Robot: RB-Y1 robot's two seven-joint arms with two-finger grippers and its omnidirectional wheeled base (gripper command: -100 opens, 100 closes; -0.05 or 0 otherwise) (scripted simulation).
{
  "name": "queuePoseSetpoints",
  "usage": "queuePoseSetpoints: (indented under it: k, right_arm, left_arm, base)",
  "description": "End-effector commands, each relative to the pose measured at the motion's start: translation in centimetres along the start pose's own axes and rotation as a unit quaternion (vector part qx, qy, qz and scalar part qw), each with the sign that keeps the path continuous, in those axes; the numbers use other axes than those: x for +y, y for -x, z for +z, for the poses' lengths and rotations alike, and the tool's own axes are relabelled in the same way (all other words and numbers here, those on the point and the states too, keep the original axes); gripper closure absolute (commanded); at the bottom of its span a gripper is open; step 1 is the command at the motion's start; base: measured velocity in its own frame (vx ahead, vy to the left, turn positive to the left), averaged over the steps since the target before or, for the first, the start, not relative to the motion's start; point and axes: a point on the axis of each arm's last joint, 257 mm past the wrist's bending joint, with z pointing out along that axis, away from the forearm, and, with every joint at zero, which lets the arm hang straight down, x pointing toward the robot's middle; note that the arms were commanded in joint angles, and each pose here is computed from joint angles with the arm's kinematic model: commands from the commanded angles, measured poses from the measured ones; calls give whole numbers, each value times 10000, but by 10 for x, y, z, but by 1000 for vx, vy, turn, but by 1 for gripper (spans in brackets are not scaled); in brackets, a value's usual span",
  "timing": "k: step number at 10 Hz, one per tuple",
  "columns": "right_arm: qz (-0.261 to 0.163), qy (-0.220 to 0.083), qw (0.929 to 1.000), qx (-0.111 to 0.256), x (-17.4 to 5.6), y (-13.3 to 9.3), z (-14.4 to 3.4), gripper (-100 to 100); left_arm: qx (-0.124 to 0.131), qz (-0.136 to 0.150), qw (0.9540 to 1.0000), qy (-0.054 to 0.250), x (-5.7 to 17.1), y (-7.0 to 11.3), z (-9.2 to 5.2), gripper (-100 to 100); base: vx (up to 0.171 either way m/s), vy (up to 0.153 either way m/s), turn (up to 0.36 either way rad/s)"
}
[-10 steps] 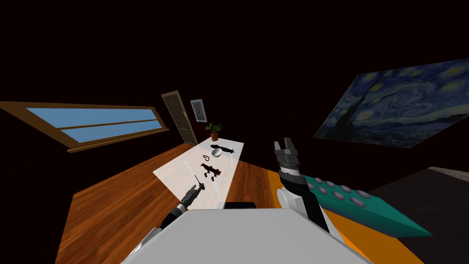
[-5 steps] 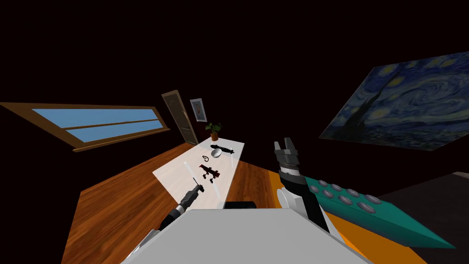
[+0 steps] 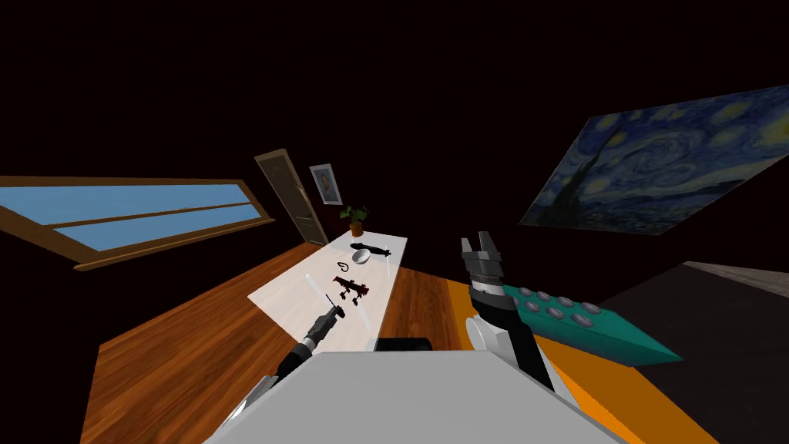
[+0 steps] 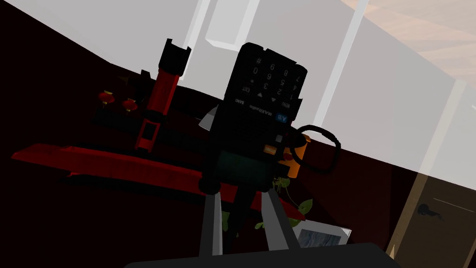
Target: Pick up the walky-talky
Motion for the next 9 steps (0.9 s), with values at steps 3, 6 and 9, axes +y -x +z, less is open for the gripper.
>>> queuePoseSetpoints:
  k: [3, 6, 9]
  right_arm:
    - [-1, -1, 10000, 0, 0, 0, 0, 0]
    - [-1, -2, 10000, 0, 0, 0, 0, 0]
    - [-1, -2, 10000, 0, 0, 0, 0, 0]
  left_arm:
    - [-180, -59, 9987, 471, 13, 10, 32, 100]
    - [-298, -162, 9962, 796, 18, 19, 58, 100]
    - [-604, -188, 9947, 816, 11, 47, 82, 100]
  base:
    - [-224, 102, -237]
    - [-201, 107, -223]
    - [-175, 55, -169]
